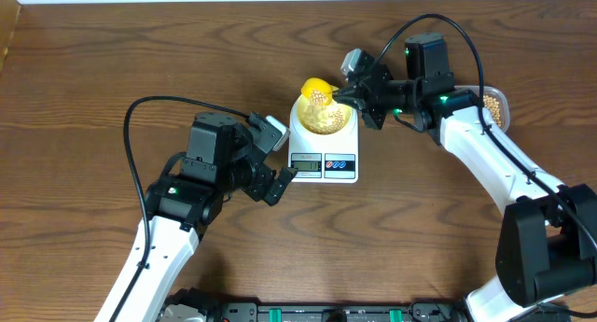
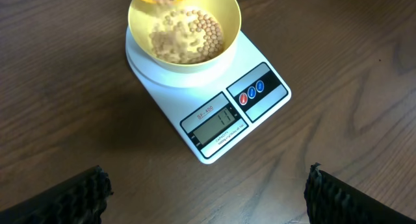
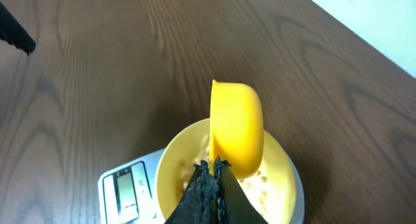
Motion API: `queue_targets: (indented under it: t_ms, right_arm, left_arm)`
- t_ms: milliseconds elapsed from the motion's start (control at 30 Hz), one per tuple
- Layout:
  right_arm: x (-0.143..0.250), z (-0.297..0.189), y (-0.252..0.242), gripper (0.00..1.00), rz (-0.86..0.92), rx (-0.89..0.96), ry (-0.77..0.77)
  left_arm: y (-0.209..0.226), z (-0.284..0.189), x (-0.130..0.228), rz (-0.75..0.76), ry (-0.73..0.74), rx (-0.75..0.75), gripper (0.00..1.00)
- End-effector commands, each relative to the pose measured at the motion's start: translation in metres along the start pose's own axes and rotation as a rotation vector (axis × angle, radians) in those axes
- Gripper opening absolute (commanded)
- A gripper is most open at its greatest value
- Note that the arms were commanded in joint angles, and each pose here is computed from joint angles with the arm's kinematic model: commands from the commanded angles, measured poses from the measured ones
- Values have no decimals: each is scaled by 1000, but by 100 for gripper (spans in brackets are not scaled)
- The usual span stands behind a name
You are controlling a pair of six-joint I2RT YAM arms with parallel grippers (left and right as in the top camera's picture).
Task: Scoop item into bowl and weigh 50g on scale
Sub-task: 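Tip the scoop with the right gripper to pour soybeans into the bowl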
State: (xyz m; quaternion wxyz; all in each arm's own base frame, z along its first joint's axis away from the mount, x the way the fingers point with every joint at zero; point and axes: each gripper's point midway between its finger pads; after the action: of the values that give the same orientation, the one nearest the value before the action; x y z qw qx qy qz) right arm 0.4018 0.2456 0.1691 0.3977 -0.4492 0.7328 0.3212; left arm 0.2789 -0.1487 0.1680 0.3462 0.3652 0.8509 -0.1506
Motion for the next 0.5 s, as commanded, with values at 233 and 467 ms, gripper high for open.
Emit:
queue_targets:
  t_ms: [233, 467]
  right_arm:
    - [6, 3, 2, 1, -129, -11, 15]
    - [13, 3, 5, 1, -216, -26, 37]
  left_arm:
    - [1, -2, -3, 3, -11, -3, 98]
    - [1, -2, -3, 3, -11, -3, 98]
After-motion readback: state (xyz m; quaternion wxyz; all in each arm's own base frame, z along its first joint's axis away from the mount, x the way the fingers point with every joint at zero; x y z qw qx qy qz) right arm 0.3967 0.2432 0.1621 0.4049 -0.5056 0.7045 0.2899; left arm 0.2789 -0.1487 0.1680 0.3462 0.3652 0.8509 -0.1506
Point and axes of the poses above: each gripper's point midway between its finger pads, its own z axis out along the fingers, its own y axis along the line the jaws close on, x = y × z, and after that the axes turned 6 degrees about z, right-handed
